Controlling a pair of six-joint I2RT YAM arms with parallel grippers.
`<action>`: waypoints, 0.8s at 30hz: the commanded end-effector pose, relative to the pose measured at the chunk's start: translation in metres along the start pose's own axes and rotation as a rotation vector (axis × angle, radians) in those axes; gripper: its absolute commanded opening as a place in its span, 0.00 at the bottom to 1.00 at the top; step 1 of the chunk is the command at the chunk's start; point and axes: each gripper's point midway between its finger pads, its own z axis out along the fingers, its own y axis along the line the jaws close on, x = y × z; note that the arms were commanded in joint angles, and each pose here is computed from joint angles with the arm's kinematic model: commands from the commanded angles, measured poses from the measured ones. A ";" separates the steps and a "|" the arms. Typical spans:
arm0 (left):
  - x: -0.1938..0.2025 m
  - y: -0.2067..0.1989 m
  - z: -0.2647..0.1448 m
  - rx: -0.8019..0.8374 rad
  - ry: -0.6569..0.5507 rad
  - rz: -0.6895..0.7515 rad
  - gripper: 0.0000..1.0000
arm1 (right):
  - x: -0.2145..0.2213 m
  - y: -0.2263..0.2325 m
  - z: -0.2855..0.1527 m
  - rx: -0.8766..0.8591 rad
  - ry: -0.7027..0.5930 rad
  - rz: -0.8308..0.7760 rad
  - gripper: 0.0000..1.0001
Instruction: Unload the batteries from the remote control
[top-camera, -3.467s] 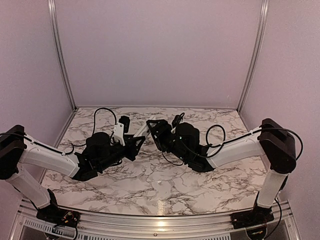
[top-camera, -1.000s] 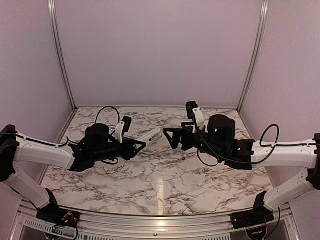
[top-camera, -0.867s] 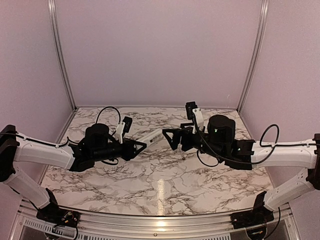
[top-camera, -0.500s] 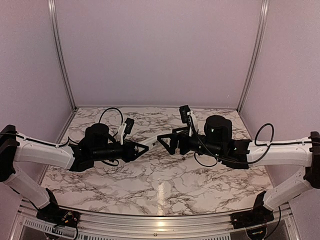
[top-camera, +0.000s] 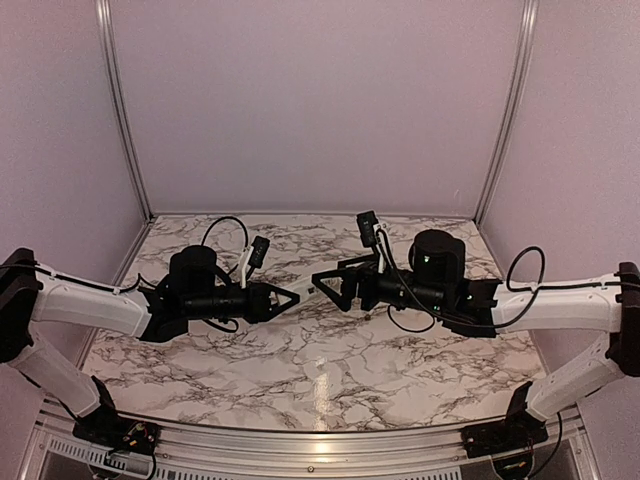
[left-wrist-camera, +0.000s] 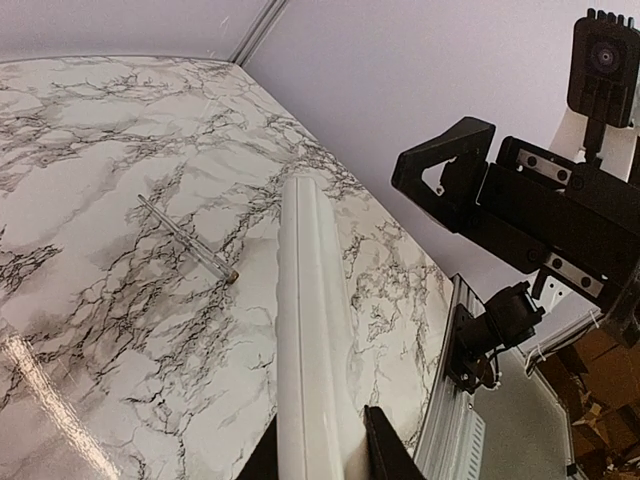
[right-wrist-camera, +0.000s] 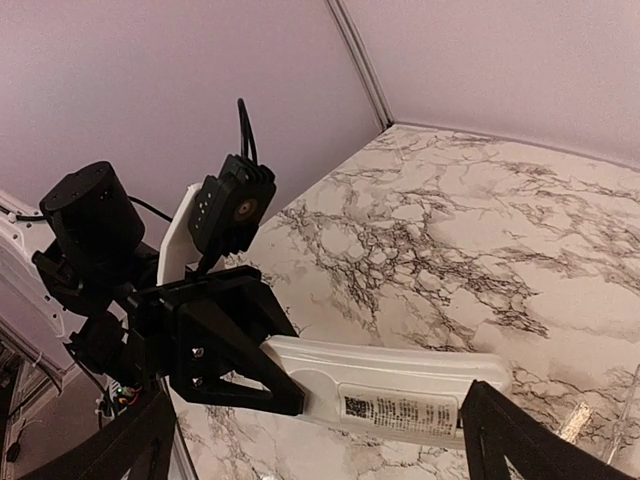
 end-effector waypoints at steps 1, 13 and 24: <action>-0.015 -0.016 0.002 0.086 -0.031 -0.025 0.00 | 0.007 -0.005 0.005 -0.008 0.020 0.023 0.98; -0.018 -0.012 -0.001 0.072 -0.045 -0.039 0.00 | 0.014 -0.010 0.011 0.004 0.037 0.037 0.98; -0.018 -0.015 -0.003 0.086 -0.049 -0.036 0.00 | 0.013 -0.016 0.014 0.034 0.040 0.028 0.99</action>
